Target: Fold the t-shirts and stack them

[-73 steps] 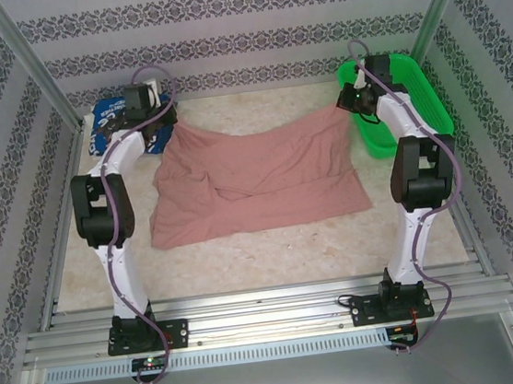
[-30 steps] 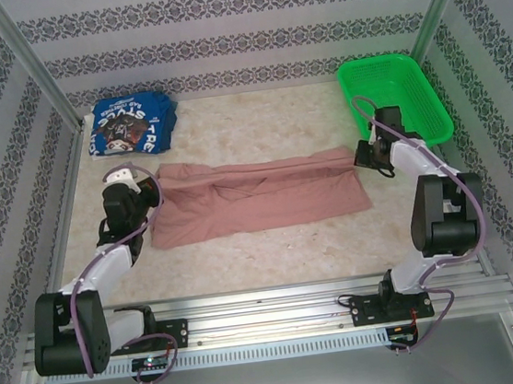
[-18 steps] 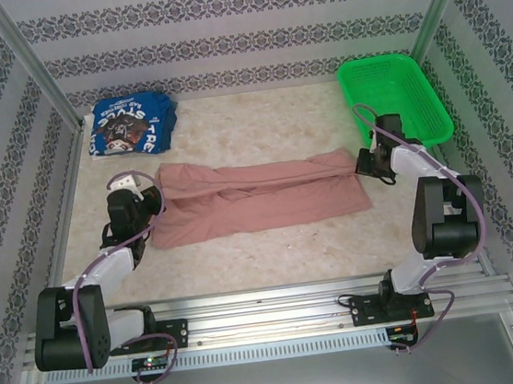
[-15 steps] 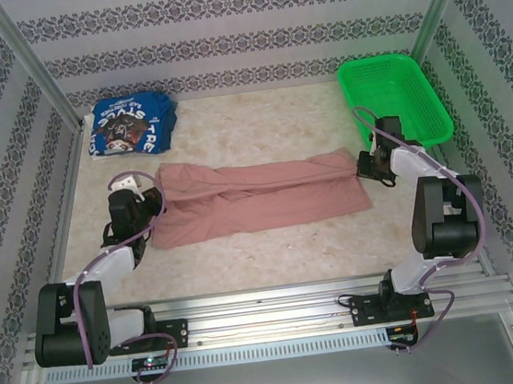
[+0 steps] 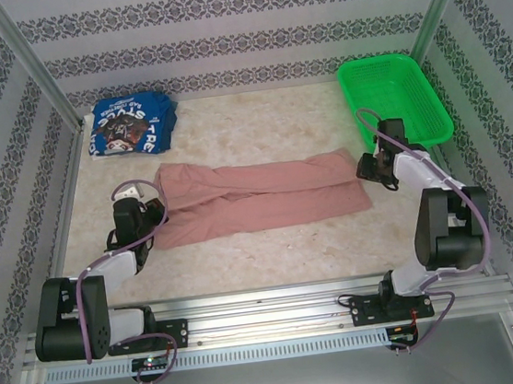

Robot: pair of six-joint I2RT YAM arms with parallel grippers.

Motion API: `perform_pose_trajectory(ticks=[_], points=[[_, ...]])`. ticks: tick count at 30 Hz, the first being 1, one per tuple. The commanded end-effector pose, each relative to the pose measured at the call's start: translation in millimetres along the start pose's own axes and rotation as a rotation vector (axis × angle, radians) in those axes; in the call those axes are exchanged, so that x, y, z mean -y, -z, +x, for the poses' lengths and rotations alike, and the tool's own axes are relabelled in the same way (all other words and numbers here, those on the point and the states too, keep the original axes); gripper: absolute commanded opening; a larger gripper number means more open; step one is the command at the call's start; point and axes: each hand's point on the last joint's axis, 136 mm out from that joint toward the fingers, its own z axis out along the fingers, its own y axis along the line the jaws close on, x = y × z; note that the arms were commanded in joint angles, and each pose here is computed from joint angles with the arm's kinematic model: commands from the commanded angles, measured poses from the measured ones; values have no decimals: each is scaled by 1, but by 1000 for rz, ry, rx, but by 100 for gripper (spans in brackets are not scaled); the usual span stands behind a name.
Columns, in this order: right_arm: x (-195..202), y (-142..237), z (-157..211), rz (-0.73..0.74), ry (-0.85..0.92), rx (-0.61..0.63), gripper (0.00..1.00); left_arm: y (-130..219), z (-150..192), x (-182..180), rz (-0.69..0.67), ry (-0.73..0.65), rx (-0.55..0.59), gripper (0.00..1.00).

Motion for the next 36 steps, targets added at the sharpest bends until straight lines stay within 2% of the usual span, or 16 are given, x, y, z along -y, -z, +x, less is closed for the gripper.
perform_pose_trajectory(ticks=[1, 3, 4, 6, 9, 11, 12, 15, 17, 21, 25, 30, 34, 36], points=[[10, 15, -3, 47, -26, 5, 46, 3, -13, 3, 1, 10, 65, 6], [3, 22, -6, 7, -30, 25, 47, 5, -14, -2, -32, 22, 63, 15], [-4, 28, -10, -31, -34, 44, 46, 9, -18, -7, -67, 34, 83, 15], [-24, 40, -18, -134, -39, 92, 46, 19, -26, -16, -123, 69, 133, 25], [-53, 50, -21, -244, -13, 104, 47, 35, -44, -21, -180, 90, 191, 24], [-60, 45, -17, -216, 16, 53, 46, 47, -54, -29, -249, 114, 217, 24], [-62, 41, -15, -198, 23, 30, 45, 51, -59, -25, -238, 110, 232, 26], [-83, 29, -10, -251, 46, 11, 42, 54, -74, 9, -129, 55, 246, 40], [-94, 18, -6, -245, 64, -9, 40, 45, -76, 41, -54, -28, 182, 52], [-103, -3, 0, -220, 79, -39, 36, 20, -57, 83, 55, -104, 33, 57], [-98, -12, 5, -188, 74, -51, 35, 4, -30, 66, -76, -114, -115, 59], [-90, -15, 12, -154, 81, -65, 35, 0, -15, 42, -233, -167, -262, 61], [-85, -19, 17, -127, 98, -85, 35, -7, 5, 54, -161, -172, -376, 62], [-85, -21, 17, -126, 98, -90, 35, -15, 8, 71, -71, -158, -384, 61]])
